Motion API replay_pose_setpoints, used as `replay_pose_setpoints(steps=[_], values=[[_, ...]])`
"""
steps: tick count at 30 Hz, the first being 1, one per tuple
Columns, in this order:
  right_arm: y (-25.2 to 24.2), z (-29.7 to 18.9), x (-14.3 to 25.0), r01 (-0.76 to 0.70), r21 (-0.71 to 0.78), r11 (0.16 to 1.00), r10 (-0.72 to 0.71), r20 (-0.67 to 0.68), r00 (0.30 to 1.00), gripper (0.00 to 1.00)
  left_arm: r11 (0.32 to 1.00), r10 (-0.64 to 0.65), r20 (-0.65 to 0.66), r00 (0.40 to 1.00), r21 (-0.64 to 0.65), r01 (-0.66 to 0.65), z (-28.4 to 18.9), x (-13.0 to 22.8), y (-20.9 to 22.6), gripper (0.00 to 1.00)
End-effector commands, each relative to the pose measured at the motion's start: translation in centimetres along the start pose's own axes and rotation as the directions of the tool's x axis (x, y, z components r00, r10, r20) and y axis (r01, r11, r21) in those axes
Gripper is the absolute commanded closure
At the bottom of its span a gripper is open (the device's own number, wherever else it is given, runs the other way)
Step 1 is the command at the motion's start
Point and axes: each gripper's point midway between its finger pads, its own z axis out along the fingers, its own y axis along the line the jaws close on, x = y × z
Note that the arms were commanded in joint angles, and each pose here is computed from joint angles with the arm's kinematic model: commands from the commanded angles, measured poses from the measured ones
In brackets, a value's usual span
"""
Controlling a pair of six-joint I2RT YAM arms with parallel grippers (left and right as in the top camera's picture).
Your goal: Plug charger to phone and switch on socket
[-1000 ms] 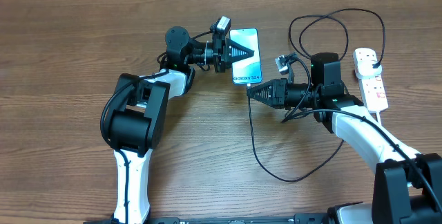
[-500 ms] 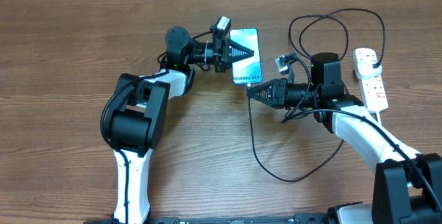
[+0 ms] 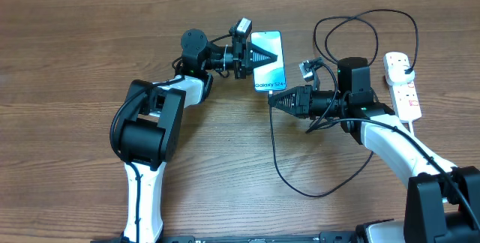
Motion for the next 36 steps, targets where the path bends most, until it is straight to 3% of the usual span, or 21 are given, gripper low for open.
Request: replay_pose_setpoints(steps=[1,14,36], values=[[-0.5,-0.2,-0.1,-0.020,0.014,1.000,0.020,0.008,1.000,0.96,1.000,0.015,0.001,1.000,0.011,-0.015,0.4,-0.2,-1.1,0.96],[0.7,-0.2,0.3,-0.004,-0.049,0.999,0.003,-0.025,1.000,0.96,0.998,0.065,0.002,0.998,0.016,-0.065,0.3,-0.2,-1.3,0.96],[0.0,-0.2,-0.2,-0.003,-0.007,1.000,0.003,0.004,1.000,0.96,0.998,0.065,-0.004,0.998,0.015,-0.065,0.3,-0.1,-1.3,0.96]])
